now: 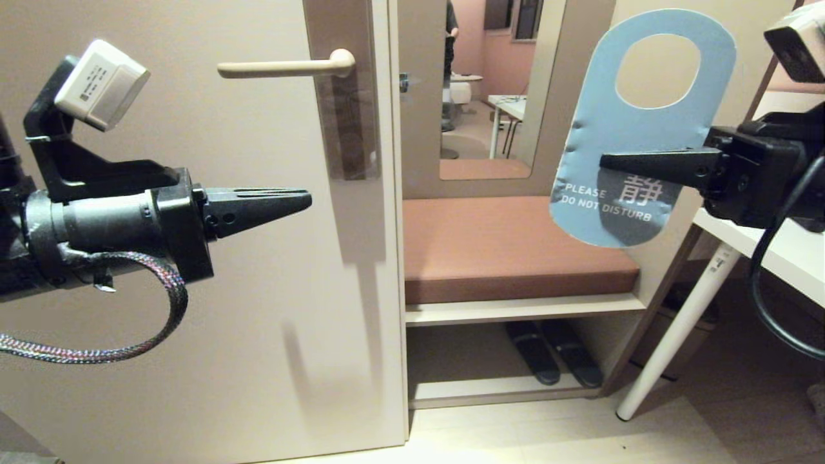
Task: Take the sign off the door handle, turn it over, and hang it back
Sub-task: Hand it to the other hand
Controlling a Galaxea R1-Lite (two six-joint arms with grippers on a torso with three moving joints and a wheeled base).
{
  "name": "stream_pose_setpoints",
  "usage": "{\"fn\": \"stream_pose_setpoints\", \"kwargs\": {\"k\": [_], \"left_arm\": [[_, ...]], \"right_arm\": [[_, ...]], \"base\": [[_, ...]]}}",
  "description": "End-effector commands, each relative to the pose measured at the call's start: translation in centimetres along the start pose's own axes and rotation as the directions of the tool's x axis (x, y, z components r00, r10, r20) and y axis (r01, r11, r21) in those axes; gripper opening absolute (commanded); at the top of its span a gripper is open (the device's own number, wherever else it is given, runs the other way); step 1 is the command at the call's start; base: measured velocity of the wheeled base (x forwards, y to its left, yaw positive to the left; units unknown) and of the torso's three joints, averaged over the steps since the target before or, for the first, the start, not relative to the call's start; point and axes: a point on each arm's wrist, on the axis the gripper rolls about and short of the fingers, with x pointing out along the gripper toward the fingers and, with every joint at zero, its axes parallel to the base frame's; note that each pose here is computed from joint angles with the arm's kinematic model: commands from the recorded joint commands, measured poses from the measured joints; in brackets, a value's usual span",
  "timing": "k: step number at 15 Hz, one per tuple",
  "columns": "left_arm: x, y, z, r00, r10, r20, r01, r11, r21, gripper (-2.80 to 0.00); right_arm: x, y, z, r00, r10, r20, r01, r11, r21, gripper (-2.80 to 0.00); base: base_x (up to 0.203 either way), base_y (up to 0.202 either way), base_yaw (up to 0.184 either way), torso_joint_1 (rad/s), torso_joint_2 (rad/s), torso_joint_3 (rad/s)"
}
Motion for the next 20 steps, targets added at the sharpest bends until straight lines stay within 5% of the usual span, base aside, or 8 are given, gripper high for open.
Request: {"fn": "stream_pose_setpoints", "kwargs": {"k": [1, 5, 13, 14, 20], "left_arm": [[0.8, -0.3, -0.2, 0.999, -0.035, -0.012, 0.035, 0.999, -0.005, -2.8], [2.7, -1.1, -0.3, 0.994, -0.106, -0.031, 0.106, 0.994, -0.01, -2.8], [3.5, -1.1, -0.3, 0.992, -0.124, -0.04, 0.123, 0.992, -0.012, -2.8], [3.5, -1.1, -0.3, 0.992, -0.122, -0.039, 0.122, 0.992, -0.008, 0.0], [4.2, -1.5, 0.0, 0.988, -0.152, 0.007, 0.152, 0.988, 0.026, 0.0]], "right_arm": [[2.1, -0.7, -0.2, 0.998, 0.057, -0.017, -0.057, 0.998, 0.013, -2.8], [4.5, -1.1, 0.7, 0.994, 0.112, -0.01, -0.112, 0.994, -0.006, -2.8], [6.9, -0.3, 0.7, 0.983, 0.185, -0.02, -0.185, 0.983, -0.01, -2.8], [7.0, -0.3, 0.7, 0.982, 0.187, -0.022, -0.187, 0.982, -0.008, -2.8], [7.5, 0.4, 0.6, 0.976, 0.217, -0.025, -0.218, 0.976, -0.008, -2.8]], "base": [[0.0, 0.0, 0.0, 0.0, 0.0, 0.0], [0.0, 0.0, 0.0, 0.0, 0.0, 0.0], [0.0, 0.0, 0.0, 0.0, 0.0, 0.0], [0.0, 0.0, 0.0, 0.0, 0.0, 0.0], [0.0, 0.0, 0.0, 0.0, 0.0, 0.0]]}}
